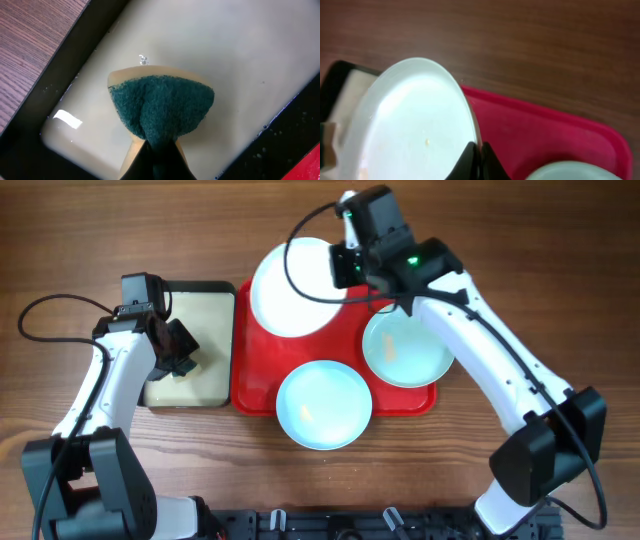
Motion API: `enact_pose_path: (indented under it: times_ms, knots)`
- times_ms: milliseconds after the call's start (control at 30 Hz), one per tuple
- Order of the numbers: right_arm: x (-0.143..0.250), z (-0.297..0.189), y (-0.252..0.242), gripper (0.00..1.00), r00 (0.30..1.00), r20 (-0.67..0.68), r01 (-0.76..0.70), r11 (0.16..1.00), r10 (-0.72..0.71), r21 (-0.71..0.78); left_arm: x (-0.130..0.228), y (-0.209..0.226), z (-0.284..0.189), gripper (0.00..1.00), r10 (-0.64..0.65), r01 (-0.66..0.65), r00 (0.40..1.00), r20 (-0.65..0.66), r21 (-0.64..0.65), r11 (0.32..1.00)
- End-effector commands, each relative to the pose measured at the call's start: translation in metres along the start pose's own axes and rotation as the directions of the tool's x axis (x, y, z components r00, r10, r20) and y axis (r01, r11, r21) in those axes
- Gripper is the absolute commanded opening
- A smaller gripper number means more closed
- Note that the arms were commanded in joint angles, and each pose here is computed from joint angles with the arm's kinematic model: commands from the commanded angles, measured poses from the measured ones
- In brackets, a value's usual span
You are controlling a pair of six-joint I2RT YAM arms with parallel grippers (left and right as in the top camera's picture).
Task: Clean dirty plates on tray and stack at the side
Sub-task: 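Lower the white plate back onto the red tray with the right gripper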
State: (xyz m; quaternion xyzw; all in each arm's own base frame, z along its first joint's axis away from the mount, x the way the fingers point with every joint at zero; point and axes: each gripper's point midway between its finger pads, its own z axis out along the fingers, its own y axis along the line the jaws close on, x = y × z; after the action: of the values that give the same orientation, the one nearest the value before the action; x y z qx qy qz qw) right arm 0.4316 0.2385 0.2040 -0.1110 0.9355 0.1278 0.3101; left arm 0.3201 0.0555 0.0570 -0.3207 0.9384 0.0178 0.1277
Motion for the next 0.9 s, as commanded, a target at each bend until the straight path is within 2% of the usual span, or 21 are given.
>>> enact_pose_path:
  times_ms: [0,300,500,867]
  knots:
    - [-0.007,-0.007,-0.021,0.04,0.998,0.008,-0.061,0.998,0.06,0.011,-0.003,0.005,-0.002,0.04,-0.001,0.001,1.0,0.02,-0.014,1.0]
    - [-0.003,0.004,-0.051,0.04,0.992,-0.029,-0.119,0.993,0.119,0.019,-0.003,0.004,-0.002,0.04,-0.001,0.001,1.0,0.023,-0.012,1.0]
    - [0.014,0.047,-0.056,0.04,0.987,-0.098,-0.123,0.992,0.126,0.032,-0.003,0.004,-0.002,0.04,-0.001,0.001,1.0,0.023,-0.012,1.0]
    - [0.014,0.105,-0.05,0.04,0.989,-0.077,-0.128,0.991,0.125,-0.035,-0.004,0.002,-0.001,0.04,0.003,-0.003,1.0,0.03,-0.006,1.0]
